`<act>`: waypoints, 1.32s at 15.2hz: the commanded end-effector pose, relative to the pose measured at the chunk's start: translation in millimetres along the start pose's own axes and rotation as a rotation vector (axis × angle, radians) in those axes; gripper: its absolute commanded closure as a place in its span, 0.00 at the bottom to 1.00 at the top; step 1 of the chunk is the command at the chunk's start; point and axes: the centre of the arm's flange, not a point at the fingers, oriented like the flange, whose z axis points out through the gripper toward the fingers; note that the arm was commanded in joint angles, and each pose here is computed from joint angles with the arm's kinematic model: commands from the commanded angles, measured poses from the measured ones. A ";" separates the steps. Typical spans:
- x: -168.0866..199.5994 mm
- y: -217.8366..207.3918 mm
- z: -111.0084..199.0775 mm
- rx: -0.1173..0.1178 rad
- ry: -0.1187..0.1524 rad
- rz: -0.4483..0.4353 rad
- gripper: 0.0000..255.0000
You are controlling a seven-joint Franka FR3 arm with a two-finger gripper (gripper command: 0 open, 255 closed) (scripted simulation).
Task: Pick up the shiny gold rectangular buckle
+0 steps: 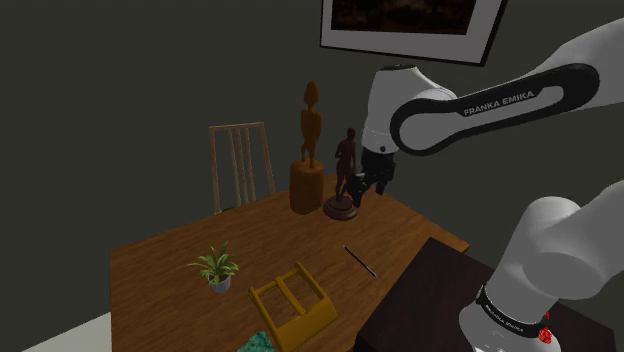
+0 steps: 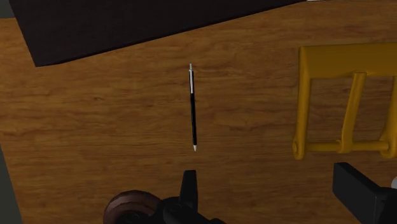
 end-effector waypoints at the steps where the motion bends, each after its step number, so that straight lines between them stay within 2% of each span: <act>1: 3.9 -16.0 19.9 0.007 -0.003 0.003 0.00; 20: 35.7 -171.3 208.6 0.061 -0.048 0.023 0.00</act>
